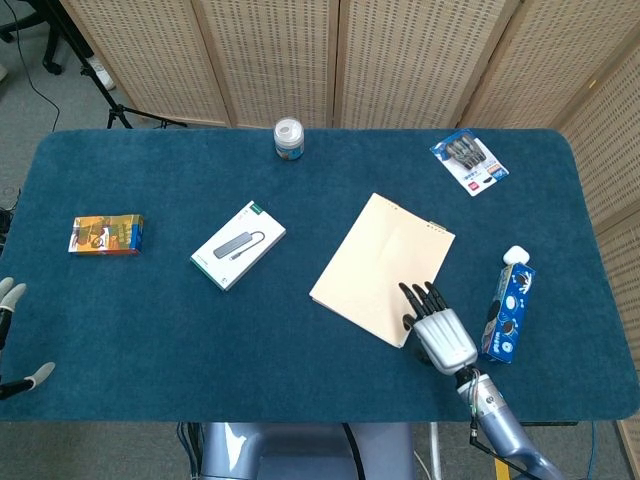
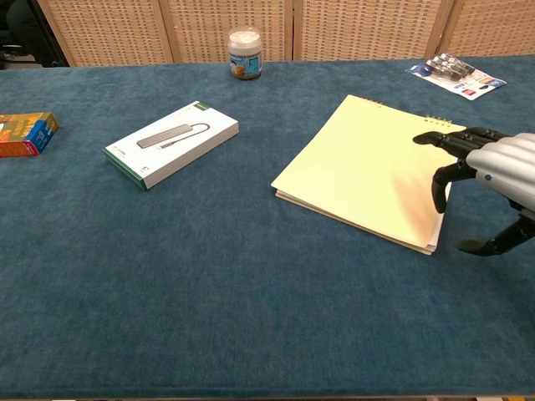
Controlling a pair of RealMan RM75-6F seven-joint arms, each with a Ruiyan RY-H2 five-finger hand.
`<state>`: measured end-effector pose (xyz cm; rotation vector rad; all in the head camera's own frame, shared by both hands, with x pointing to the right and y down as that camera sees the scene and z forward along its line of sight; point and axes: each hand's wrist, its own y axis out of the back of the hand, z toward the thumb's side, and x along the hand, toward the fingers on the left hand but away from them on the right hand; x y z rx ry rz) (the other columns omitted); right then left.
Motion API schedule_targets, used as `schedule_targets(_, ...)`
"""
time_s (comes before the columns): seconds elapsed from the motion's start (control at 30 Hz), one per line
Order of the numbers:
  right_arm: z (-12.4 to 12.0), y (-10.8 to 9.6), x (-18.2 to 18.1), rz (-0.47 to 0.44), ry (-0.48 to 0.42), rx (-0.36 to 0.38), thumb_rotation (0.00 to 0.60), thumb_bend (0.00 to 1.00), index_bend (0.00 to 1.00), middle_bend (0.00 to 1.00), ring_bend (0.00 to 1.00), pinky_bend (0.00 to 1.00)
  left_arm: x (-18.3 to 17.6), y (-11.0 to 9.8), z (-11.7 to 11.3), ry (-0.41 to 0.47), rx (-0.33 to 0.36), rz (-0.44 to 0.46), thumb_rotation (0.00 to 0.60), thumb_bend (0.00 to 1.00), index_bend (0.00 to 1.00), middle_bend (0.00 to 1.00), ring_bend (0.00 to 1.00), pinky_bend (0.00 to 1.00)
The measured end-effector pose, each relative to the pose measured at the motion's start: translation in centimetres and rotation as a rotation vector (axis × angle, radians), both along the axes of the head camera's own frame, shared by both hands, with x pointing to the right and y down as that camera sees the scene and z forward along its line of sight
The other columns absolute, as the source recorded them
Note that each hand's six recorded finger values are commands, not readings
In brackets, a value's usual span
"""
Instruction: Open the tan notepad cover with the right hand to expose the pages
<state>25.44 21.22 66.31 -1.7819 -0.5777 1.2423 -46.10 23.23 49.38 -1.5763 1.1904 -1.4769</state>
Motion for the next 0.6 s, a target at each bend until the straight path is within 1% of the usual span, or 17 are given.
schedule_targets(0.07,0.3,0.0,-0.1,-0.001,0.004,-0.003,0.6,0.31,0.48,0.0,0.0,0.0,0.0,0.0,0.0,-0.001,-0.001,0.0,0.6,0.05,0.0,0.0,0.0,0.0)
schedule_targets(0.3,0.9,0.1,-0.4,-0.006,0.009,-0.012,0.6,0.31,0.48,0.0,0.0,0.0,0.0,-0.1,0.0,0.0,-0.001,-0.002,0.6,0.05,0.0,0.0,0.0,0.0)
schedule_targets(0.47,1.3,0.2,-0.4,-0.007,0.017,-0.019,0.6,0.26,0.48,0.0,0.0,0.0,0.0,-0.1,0.0,0.001,-0.001,-0.002,0.6,0.05,0.0,0.0,0.0,0.0)
schedule_targets(0.6,1.6,0.4,-0.4,-0.009,0.02,-0.023,0.6,0.26,0.48,0.0,0.0,0.0,0.0,-0.1,0.1,0.001,-0.002,-0.003,0.6,0.05,0.0,0.0,0.0,0.0)
